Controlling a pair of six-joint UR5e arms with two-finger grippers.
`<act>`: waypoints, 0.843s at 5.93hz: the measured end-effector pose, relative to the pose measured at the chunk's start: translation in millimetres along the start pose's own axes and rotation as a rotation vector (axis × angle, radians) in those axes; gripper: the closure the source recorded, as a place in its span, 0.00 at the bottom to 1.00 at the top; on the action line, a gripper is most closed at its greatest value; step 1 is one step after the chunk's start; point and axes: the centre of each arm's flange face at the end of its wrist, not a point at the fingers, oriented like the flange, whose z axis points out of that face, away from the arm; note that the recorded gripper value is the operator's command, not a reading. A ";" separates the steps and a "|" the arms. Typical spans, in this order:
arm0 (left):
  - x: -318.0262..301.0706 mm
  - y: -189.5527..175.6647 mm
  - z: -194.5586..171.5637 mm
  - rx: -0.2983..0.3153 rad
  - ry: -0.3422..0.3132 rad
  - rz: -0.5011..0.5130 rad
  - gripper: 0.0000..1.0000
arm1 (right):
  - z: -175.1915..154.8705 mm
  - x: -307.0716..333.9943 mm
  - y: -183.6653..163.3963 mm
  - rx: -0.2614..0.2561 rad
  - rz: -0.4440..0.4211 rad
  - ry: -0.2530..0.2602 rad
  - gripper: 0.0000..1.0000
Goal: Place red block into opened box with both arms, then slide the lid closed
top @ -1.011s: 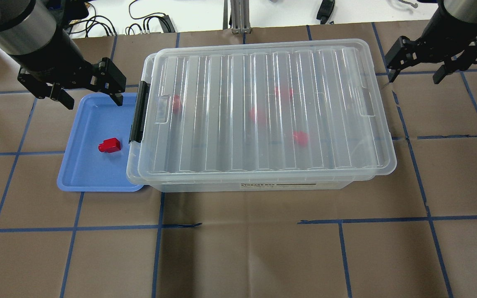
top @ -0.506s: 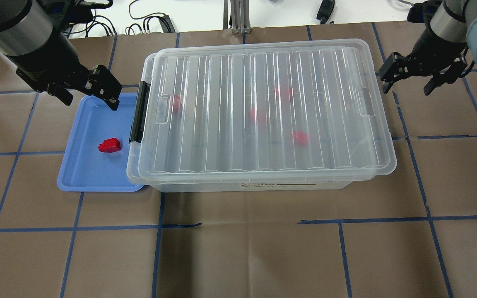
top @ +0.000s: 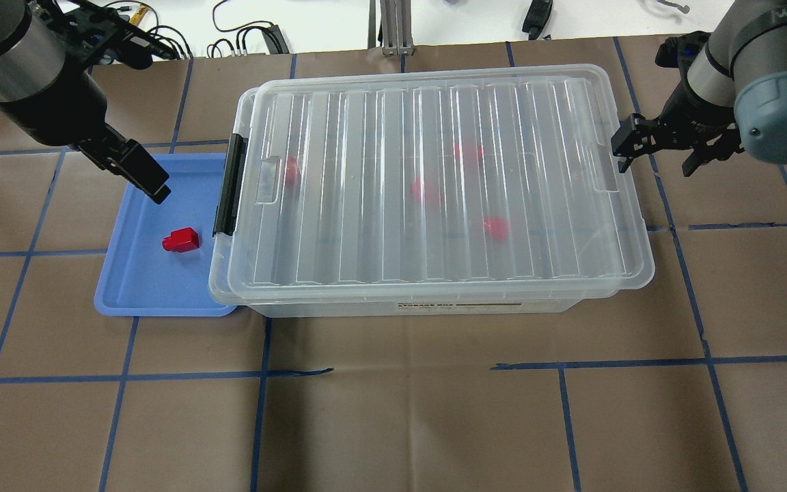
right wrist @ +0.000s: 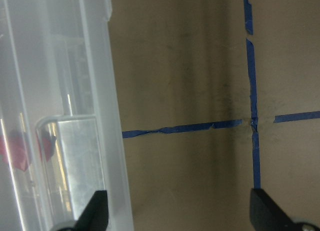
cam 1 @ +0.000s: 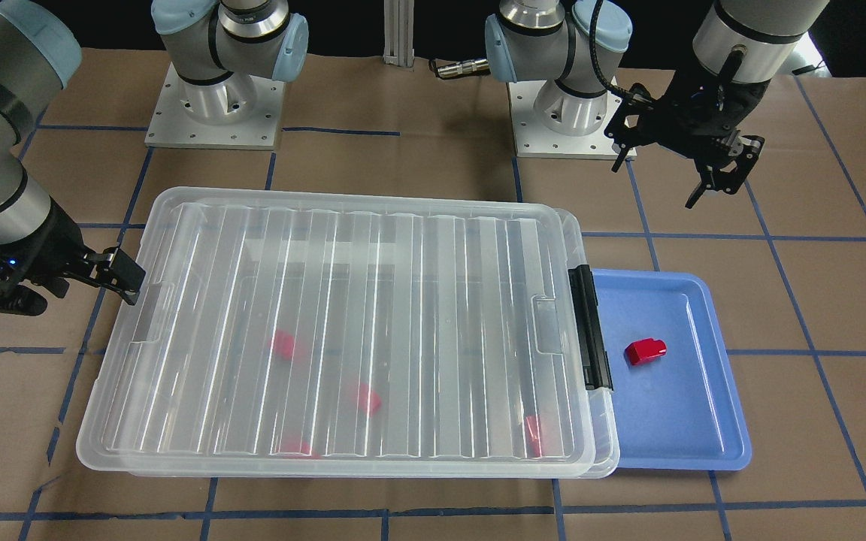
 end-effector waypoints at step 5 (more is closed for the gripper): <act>-69.0 35.8 95.2 -0.007 0.035 0.735 0.05 | 6.1 -4.1 -1.9 0.026 -0.084 0.014 0.00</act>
